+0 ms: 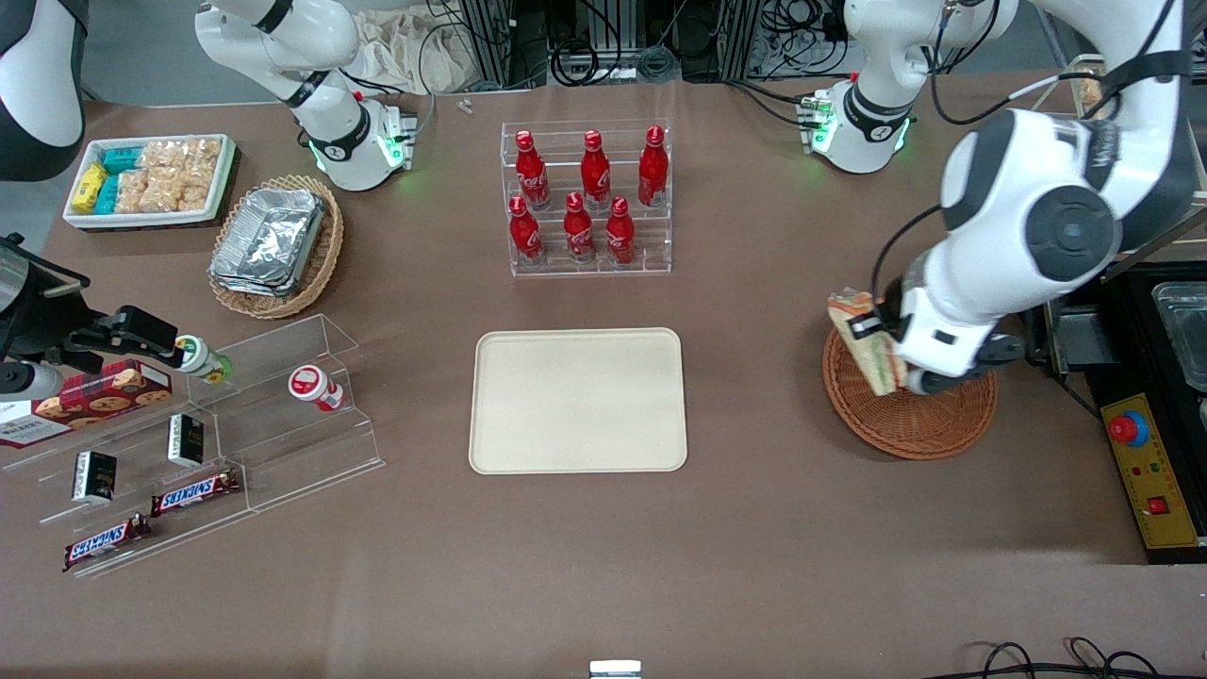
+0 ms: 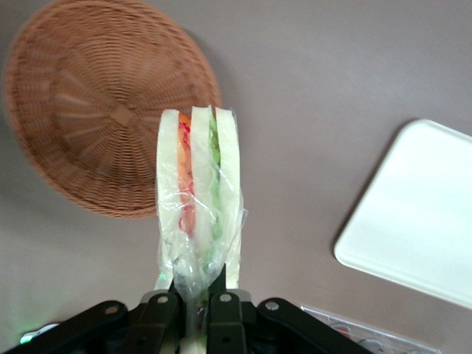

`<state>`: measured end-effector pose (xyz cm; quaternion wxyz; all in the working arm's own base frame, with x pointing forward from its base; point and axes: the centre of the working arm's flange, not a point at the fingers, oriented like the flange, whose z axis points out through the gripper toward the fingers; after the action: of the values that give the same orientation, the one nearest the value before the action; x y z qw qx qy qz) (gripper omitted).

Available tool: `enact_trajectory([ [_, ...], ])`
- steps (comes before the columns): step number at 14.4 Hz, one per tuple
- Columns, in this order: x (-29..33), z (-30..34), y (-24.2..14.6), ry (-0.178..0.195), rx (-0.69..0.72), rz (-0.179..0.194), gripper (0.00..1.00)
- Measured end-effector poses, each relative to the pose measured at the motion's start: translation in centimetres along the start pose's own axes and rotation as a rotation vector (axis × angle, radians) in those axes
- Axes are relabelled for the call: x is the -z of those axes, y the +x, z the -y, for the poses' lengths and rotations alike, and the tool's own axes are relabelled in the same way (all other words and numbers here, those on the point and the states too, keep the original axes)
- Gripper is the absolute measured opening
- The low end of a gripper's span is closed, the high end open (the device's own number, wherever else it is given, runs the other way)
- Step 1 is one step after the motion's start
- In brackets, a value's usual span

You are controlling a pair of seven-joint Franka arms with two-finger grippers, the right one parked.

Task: Place sandwich from basket to tray
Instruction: 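Carry the sandwich over the cream tray and lower it, then open the left gripper to release the sandwich onto the tray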

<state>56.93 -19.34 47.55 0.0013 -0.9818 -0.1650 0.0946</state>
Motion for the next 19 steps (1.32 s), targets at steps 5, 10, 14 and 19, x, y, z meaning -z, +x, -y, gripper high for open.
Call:
enact_trajectory([
  [5, -0.1, -8.3, -3.8, -0.010, -0.147, -0.020, 0.14],
  [10, -4.9, -16.2, -5.3, -0.059, -0.249, -0.057, 0.14],
  [14, -9.8, -19.5, -4.8, -0.101, -0.283, -0.080, 0.14],
  [19, -18.5, -22.9, -4.4, -0.124, -0.306, -0.076, 0.14],
])
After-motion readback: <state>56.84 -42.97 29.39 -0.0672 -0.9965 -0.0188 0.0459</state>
